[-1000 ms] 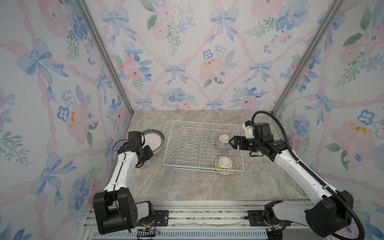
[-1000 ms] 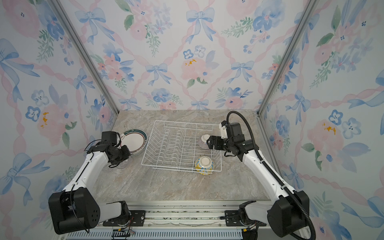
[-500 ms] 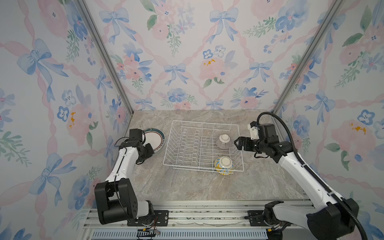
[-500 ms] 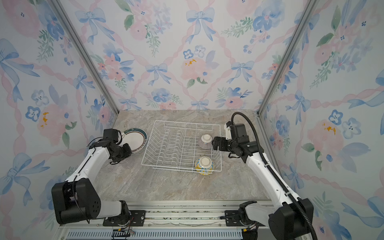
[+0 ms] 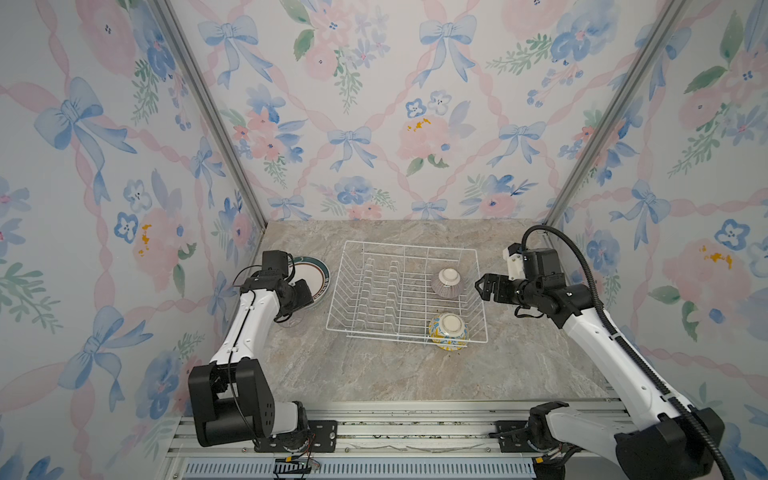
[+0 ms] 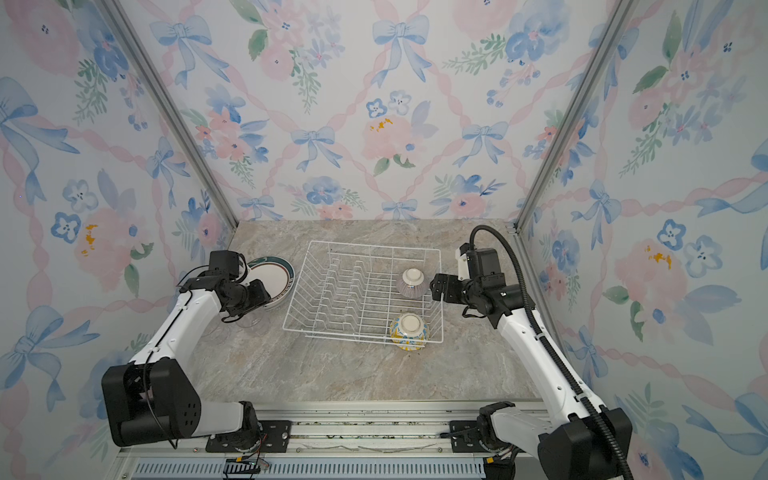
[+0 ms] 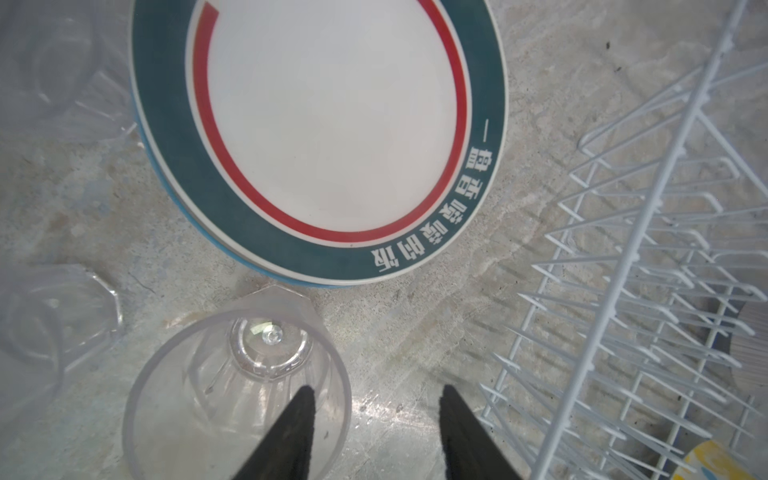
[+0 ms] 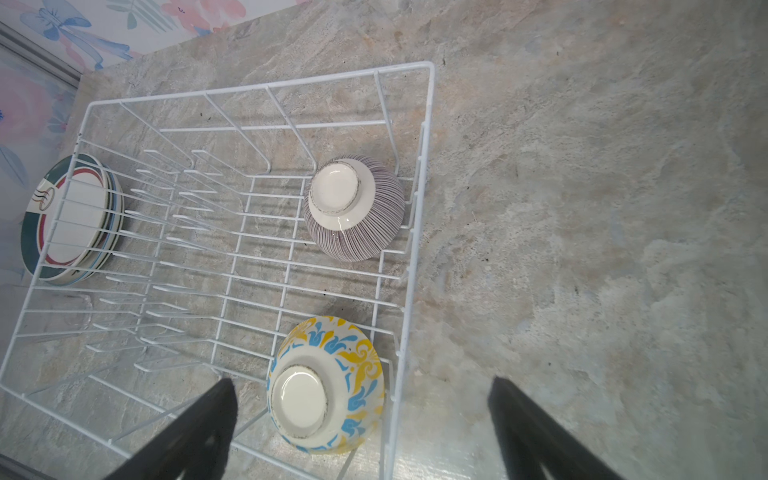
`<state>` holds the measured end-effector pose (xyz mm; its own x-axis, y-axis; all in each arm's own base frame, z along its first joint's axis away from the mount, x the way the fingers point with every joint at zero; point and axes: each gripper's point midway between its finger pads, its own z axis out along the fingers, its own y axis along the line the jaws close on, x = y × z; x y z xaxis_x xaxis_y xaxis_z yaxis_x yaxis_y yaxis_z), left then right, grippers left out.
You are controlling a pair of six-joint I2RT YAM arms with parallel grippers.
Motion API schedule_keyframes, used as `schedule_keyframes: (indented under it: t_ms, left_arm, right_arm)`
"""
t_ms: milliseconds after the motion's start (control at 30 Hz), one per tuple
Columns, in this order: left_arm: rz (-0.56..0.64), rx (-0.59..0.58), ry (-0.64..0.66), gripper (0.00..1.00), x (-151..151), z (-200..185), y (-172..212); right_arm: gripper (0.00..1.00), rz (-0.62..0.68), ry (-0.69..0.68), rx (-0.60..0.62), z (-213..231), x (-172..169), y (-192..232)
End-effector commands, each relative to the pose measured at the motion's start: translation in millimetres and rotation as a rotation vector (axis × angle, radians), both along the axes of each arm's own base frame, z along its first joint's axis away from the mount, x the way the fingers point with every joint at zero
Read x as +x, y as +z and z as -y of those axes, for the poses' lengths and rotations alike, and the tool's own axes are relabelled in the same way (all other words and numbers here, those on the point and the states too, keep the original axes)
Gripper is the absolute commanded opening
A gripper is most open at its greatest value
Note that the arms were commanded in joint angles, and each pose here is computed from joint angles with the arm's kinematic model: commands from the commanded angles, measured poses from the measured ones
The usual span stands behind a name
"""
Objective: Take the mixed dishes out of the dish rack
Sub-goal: 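Move the left gripper over the rack toward the yellow-and-blue bowl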
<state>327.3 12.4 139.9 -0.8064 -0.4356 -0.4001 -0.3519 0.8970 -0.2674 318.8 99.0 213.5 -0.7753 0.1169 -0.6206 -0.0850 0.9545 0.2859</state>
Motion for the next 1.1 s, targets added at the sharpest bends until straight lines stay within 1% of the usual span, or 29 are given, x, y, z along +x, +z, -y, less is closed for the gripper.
schedule_keyframes:
  t_ms: [0, 233, 300, 433, 467, 667, 800, 933, 1067]
  left_arm:
    - [0.103, -0.015, -0.061, 0.69, 3.4, 16.8, 35.7]
    - [0.206, -0.07, -0.152, 0.98, 1.4, 60.6, 73.5]
    - [0.223, -0.07, -0.171, 0.98, 0.6, 71.3, 80.1]
    - [0.243, -0.082, -0.211, 0.98, -1.2, 92.7, 86.2]
    - [0.251, -0.087, -0.223, 0.98, -1.3, 97.8, 87.5]
    - [0.271, -0.094, -0.263, 0.98, 2.4, 115.9, 89.7]
    - [0.284, -0.104, -0.28, 0.98, 4.3, 123.8, 90.8]
    - [0.277, -0.114, -0.287, 0.98, 0.8, 129.1, 83.1]
    - [0.273, -0.133, -0.288, 0.98, -3.0, 134.0, 73.7]
  right_arm:
    - [0.97, -0.067, -0.005, -0.061, 10.9, -7.8, -19.2]
    - [0.97, -0.172, 0.024, -0.062, 4.7, -6.6, -53.4]
    - [0.99, -0.194, 0.028, -0.052, 1.7, -4.5, -64.3]
    - [0.82, -0.241, 0.021, -0.045, -1.1, 0.2, -81.7]
    - [0.79, -0.244, 0.012, -0.054, -0.5, 1.7, -84.3]
    - [0.55, -0.267, -0.022, -0.164, 7.1, 8.4, -96.4]
    - [0.49, -0.283, -0.02, -0.212, 7.6, 11.6, -101.1]
    - [0.46, -0.301, -0.028, -0.277, 14.8, 14.2, -105.1]
    - [0.34, -0.312, -0.049, -0.36, 27.3, 16.0, -107.9]
